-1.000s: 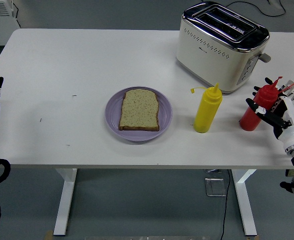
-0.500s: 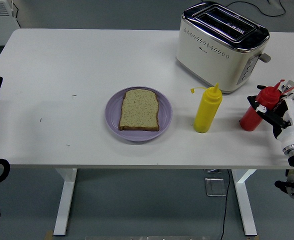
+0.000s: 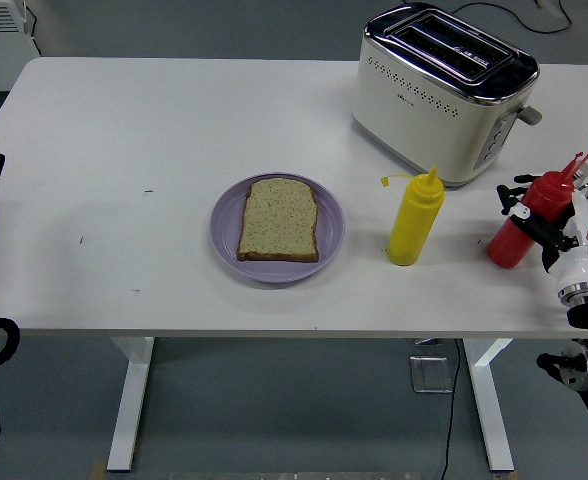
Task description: Pick up the cup,pour liquid into bread,place the cup on the desk
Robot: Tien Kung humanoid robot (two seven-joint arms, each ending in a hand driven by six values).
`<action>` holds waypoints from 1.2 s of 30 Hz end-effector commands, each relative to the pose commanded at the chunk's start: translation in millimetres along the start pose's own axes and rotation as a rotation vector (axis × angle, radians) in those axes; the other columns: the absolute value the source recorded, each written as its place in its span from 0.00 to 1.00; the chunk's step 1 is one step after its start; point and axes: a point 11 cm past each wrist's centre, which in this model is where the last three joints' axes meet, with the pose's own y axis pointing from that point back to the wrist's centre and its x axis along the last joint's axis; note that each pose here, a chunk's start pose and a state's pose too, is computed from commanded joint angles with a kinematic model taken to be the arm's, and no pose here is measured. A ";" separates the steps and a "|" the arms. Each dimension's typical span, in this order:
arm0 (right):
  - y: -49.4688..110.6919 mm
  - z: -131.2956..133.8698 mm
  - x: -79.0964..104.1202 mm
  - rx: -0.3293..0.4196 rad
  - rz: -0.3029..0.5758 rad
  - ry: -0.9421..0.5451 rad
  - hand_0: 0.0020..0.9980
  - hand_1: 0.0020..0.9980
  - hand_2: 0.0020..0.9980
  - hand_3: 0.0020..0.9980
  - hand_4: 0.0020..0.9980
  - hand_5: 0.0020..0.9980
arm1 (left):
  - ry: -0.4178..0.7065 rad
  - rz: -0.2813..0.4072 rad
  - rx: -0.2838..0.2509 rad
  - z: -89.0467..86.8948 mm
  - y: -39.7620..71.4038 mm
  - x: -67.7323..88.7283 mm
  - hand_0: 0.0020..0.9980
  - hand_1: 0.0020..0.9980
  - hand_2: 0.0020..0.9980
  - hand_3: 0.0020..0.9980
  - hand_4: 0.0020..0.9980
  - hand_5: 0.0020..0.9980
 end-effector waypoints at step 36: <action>-21.3 -119.0 -20.8 0.345 -0.030 0.391 0.17 0.26 0.36 0.43 0.57 0.00 | 0.001 0.004 -0.006 2.2 0.7 2.0 0.79 0.74 0.74 0.69 0.51 1.00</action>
